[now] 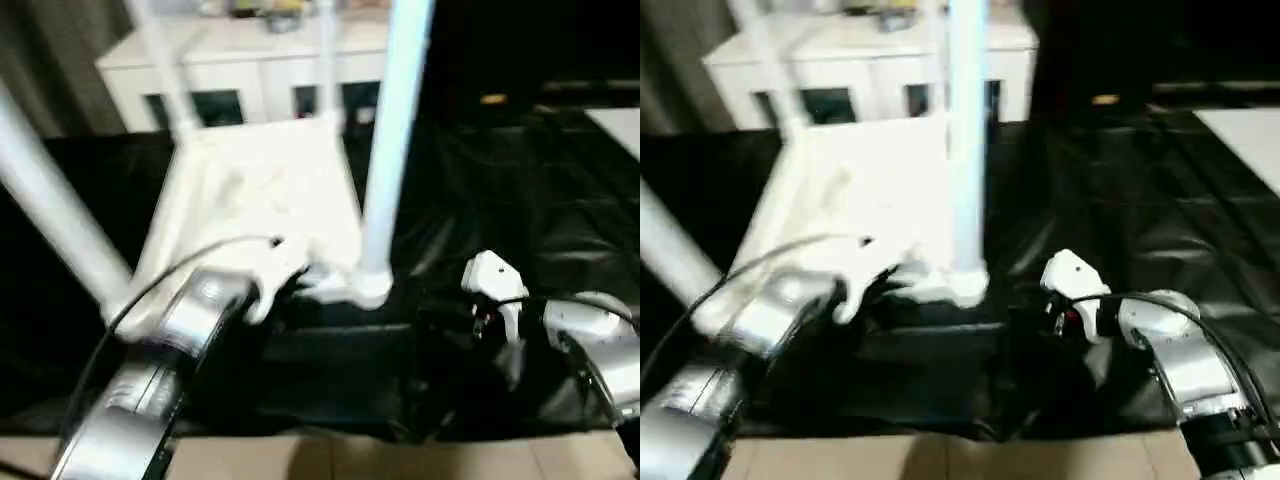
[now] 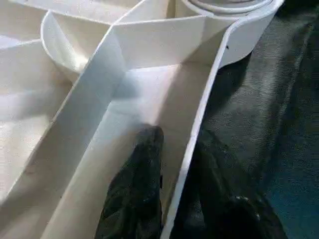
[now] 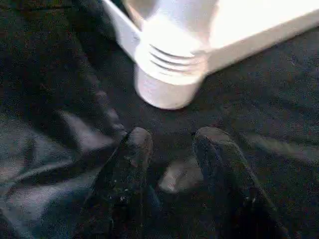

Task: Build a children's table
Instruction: Rotate table base

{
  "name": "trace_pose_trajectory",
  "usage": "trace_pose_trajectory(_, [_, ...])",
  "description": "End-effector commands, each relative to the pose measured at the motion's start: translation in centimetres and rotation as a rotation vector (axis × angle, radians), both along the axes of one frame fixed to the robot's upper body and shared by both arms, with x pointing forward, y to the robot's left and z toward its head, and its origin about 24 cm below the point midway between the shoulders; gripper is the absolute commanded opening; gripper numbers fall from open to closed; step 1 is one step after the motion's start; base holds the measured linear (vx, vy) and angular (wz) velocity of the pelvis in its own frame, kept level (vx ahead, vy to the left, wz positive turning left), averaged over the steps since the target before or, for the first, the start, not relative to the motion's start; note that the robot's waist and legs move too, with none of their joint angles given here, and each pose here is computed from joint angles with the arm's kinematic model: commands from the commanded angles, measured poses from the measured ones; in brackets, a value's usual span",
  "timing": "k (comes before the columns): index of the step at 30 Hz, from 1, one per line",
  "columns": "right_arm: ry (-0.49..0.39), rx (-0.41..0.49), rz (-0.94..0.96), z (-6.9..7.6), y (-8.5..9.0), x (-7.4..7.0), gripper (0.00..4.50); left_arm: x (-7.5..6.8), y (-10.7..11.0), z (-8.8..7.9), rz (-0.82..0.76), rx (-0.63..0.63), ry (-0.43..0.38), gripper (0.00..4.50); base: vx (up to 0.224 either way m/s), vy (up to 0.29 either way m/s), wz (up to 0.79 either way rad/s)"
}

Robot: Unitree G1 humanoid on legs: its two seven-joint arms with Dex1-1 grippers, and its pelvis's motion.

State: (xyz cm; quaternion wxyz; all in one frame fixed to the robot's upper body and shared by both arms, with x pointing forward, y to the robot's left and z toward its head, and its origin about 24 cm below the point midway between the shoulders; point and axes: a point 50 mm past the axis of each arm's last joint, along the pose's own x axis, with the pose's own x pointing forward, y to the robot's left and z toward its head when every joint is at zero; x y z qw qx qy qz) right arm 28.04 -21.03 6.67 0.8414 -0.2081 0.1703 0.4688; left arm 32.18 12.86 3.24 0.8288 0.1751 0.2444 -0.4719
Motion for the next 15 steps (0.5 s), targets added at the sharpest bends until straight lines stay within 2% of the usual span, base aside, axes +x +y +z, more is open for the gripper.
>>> trace_pose_trajectory(1, [-0.033, -0.007, 0.002, 0.2, 0.7, 0.6, 1.62, -1.7, 0.6, -1.6, 0.042, 0.032, 0.066, 0.81, 0.0, 0.0, 0.0])
trace_pose_trajectory(4, [-0.038, 0.002, 0.004, 0.2, 1.0, 0.7, 1.62, -2.0, 0.6, -1.2, 0.037, 0.037, 0.04, 0.8, 0.0, 0.0, 0.0])
trace_pose_trajectory(7, [-0.045, 0.035, 0.007, 0.0, 2.0, 0.9, 1.62, -3.2, 0.3, 0.0, 0.008, 0.043, 0.013, 0.8, 0.0, 0.0, 0.0])
trace_pose_trajectory(15, [-0.055, 0.061, 0.036, 0.0, 2.9, 1.0, 1.62, -3.3, -0.4, 1.3, -0.078, -0.001, -0.082, 0.8, 0.02, -0.001, 0.02])
